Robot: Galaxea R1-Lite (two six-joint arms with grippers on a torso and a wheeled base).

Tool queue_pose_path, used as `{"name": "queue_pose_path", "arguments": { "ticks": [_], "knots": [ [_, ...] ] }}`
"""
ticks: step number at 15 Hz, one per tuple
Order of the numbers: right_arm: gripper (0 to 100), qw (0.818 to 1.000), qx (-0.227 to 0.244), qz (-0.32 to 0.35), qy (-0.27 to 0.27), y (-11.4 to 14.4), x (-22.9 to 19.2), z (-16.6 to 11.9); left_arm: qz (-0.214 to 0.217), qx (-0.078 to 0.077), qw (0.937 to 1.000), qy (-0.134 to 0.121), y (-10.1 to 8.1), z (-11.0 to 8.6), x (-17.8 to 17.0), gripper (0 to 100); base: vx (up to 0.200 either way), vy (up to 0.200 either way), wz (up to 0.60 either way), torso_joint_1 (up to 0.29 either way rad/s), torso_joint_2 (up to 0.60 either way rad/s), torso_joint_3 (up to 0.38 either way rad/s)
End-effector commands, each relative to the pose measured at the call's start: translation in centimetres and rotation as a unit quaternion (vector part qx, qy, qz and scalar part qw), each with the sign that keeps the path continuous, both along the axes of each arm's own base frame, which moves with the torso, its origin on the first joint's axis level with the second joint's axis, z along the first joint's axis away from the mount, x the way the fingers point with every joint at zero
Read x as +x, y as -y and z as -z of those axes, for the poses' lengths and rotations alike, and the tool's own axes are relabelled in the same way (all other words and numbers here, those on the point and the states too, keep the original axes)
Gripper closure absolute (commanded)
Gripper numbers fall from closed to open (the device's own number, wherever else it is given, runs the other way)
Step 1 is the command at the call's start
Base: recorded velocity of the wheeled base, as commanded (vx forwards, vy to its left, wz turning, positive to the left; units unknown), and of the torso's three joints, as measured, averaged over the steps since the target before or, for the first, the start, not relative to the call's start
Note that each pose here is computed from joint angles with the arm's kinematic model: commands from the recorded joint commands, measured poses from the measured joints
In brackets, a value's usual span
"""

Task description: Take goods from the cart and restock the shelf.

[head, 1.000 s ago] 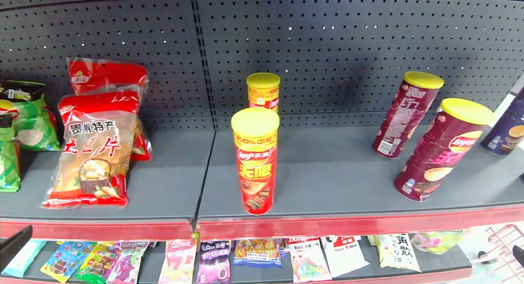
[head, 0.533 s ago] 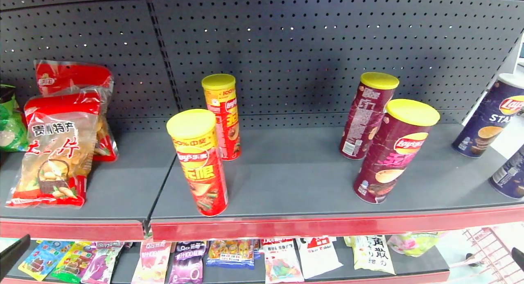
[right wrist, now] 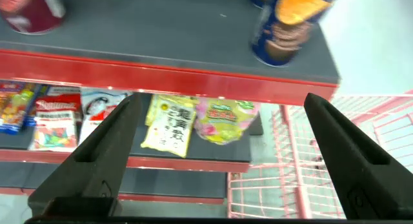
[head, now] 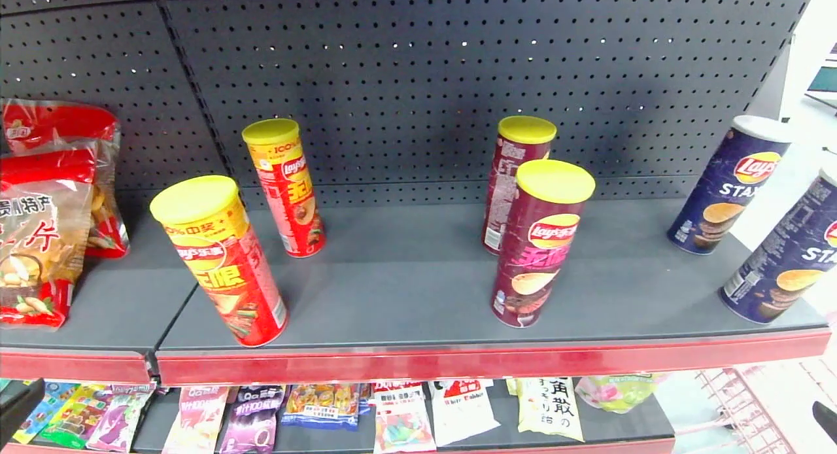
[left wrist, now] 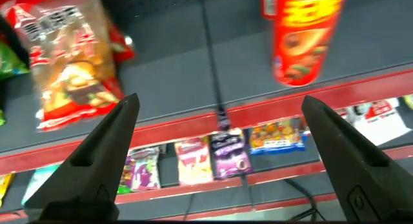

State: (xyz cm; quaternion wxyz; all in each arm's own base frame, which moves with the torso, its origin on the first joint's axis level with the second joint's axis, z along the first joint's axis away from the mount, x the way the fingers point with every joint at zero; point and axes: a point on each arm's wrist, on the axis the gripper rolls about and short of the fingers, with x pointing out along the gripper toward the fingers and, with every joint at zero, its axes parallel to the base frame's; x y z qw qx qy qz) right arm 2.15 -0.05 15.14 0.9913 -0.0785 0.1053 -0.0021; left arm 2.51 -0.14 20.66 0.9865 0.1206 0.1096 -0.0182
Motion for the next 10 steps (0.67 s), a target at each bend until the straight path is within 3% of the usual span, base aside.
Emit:
{"name": "queue_pose_path", "arguments": {
  "ticks": [1,4,7,10],
  "knots": [
    [0,1.000,-0.001,0.001,-0.003,0.0,0.0,0.2,0.001,0.001,1.0000,-0.002,0.0,0.1,0.0,0,0.000,-0.200,0.00,0.002,-0.01,0.007],
    [0,1.000,0.001,0.001,0.001,0.0,0.0,0.2,0.004,0.006,1.0000,0.001,0.0,0.2,-0.2,0,0.000,0.000,0.00,0.000,0.00,0.000],
    [0,1.000,0.009,0.001,0.016,0.0,-0.4,0.1,0.011,-0.001,0.9998,0.015,-0.3,0.5,-1.0,0,0.000,0.000,0.00,0.000,0.00,0.000],
    [0,0.999,0.018,0.004,0.044,0.2,-1.7,0.7,0.009,-0.005,0.9996,0.026,-1.0,2.7,-3.0,0,0.000,0.000,0.00,0.000,0.00,0.000]
  ]
}}
